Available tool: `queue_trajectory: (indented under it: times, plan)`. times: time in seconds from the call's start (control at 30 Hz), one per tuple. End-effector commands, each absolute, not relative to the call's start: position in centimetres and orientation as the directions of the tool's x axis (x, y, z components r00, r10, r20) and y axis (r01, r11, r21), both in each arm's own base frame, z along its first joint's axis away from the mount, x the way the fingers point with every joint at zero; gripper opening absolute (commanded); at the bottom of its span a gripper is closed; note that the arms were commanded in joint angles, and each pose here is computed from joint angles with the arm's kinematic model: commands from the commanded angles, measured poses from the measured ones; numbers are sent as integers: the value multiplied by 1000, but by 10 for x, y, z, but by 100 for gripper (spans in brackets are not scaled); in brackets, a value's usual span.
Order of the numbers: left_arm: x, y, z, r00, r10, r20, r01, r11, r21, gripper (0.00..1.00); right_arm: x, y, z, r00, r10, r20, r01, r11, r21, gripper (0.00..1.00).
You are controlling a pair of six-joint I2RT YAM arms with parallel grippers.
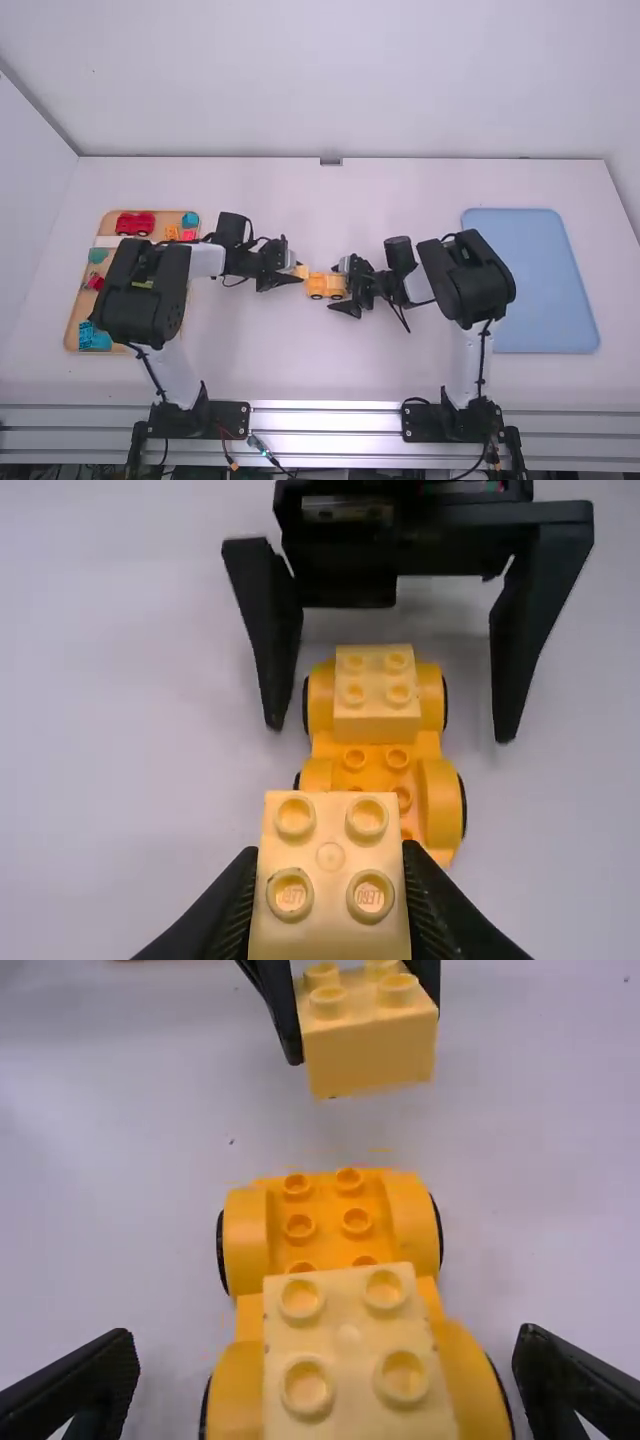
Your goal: Assemble lego blocks to make yellow taxi
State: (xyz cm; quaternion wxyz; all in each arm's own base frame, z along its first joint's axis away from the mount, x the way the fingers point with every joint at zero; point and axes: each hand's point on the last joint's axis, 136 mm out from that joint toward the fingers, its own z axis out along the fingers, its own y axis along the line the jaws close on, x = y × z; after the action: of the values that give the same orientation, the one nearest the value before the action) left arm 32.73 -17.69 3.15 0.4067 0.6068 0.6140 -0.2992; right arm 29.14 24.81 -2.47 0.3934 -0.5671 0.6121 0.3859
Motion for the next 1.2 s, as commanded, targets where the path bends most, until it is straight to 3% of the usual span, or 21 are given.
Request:
queue_trajectory:
  times: [0.0, 0.2, 0.43, 0.67, 1.17]
  plan:
    - [323, -185, 29, -2, 510, -860, 991, 118, 67, 28, 296, 254, -22, -49, -357, -933, -999, 31, 40, 99]
    - [314, -197, 33, 33, 477, -878, 994, 77, 80, 28, 297, 257, -23, -45, -352, -935, -999, 21, 40, 95]
    - [312, -209, 34, 78, 475, -876, 992, 46, 113, 27, 297, 257, -24, -45, -355, -934, -999, 22, 39, 73]
    - [318, -213, 26, 47, 487, -872, 992, 76, 96, 25, 297, 257, -24, -47, -356, -933, -999, 23, 42, 64]
    - [306, -216, 11, 14, 484, -875, 997, 64, 51, 25, 298, 258, -26, -59, -373, -926, -998, 5, 62, 61]
